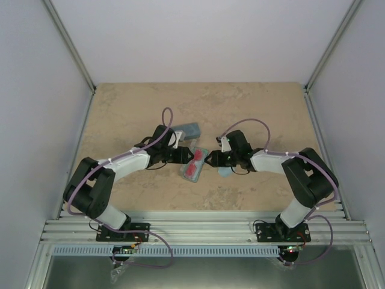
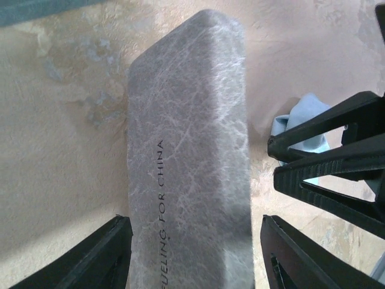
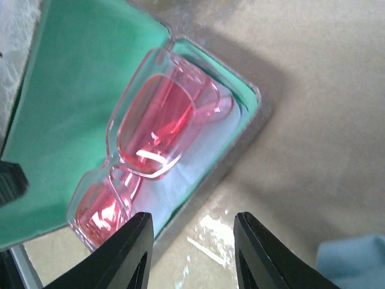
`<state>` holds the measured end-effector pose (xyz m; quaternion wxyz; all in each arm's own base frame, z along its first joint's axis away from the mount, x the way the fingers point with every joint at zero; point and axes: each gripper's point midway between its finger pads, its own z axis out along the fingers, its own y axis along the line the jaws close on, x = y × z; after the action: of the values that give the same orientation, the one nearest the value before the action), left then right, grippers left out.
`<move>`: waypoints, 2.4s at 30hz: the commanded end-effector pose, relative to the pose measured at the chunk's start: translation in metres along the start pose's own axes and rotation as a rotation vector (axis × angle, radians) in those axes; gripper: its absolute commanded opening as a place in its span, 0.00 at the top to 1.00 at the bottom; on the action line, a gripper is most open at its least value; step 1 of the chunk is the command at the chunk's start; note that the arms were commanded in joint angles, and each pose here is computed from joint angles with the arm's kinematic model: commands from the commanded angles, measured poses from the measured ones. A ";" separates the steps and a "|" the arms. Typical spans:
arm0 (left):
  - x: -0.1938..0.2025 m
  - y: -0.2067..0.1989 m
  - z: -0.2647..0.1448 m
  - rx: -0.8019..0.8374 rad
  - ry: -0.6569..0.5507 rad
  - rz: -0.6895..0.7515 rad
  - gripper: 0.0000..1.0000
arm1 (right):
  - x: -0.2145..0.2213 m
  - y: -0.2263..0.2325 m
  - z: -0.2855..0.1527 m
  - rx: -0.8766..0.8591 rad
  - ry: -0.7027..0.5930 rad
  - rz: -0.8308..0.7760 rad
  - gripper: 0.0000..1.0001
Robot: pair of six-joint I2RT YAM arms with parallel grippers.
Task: Organize the sunglasses
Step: Adjust the sunglasses case at the center of the board, then close the sunglasses case at the center of the board, then move the sunglasses case at the center of the board.
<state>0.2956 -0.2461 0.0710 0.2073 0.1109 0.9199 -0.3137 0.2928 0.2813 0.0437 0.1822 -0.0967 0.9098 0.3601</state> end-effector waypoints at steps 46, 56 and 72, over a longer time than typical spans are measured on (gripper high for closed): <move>0.013 -0.051 0.002 0.135 0.058 0.063 0.59 | 0.030 -0.012 0.013 0.042 0.072 0.017 0.88; -0.004 -0.044 -0.007 -0.054 -0.026 0.134 0.13 | 0.012 -0.020 -0.018 0.137 -0.053 0.028 0.87; 0.033 -0.014 0.038 -0.391 0.149 0.290 0.01 | 0.014 -0.038 -0.044 0.206 -0.126 0.061 0.82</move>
<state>0.2702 -0.2814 0.0356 0.1987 0.2131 0.9504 -0.1090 0.2797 0.2304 0.0433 0.2281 -0.0372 0.9309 0.2830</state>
